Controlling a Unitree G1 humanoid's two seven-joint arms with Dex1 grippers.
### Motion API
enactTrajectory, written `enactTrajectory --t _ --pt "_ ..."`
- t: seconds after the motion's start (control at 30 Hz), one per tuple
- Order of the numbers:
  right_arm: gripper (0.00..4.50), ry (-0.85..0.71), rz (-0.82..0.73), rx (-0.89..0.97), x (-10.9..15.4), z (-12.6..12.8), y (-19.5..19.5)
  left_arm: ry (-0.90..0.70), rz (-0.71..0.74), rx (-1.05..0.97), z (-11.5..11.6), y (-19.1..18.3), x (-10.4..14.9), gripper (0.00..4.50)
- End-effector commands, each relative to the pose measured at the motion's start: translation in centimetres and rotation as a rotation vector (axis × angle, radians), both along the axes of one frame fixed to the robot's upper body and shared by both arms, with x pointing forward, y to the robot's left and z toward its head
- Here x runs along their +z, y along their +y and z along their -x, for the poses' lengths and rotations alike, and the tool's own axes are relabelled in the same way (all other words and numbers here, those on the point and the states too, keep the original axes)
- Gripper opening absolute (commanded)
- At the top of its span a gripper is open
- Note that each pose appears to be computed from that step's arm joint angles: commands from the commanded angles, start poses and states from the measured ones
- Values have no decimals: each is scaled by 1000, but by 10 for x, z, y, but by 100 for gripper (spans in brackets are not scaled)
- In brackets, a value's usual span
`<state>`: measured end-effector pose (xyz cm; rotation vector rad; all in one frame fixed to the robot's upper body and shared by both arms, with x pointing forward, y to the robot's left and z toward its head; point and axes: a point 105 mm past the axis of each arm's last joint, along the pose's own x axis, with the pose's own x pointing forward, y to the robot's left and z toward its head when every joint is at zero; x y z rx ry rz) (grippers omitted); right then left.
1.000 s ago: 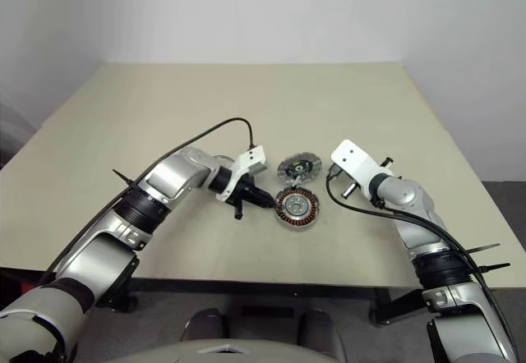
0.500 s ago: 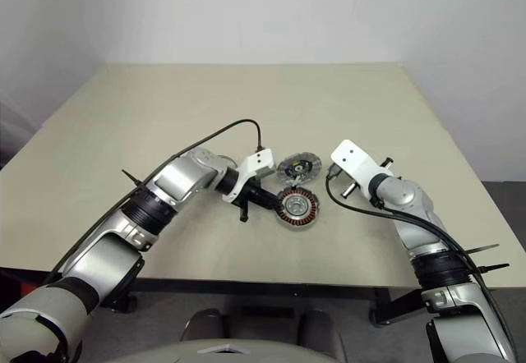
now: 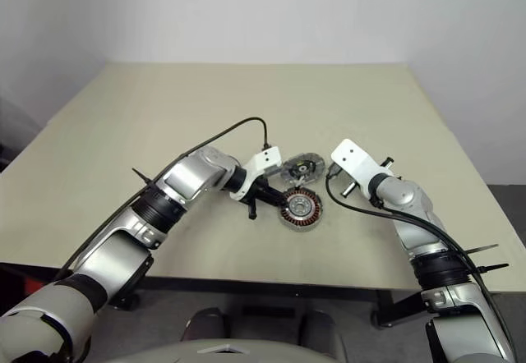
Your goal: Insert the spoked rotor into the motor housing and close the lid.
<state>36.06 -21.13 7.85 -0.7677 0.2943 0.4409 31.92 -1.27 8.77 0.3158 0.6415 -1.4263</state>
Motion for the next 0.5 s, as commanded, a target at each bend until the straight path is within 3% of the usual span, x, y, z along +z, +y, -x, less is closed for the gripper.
enactTrajectory --t 0.03,0.4,0.5 --pt "0 -69 -2 14 18 -4 4 -35 47 -2 -4 -10 15 6" --pt "0 -79 -2 13 20 -6 3 28 98 -50 7 -17 24 6" --pt "0 -78 0 12 20 -6 3 -2 105 -12 -1 -13 27 6"
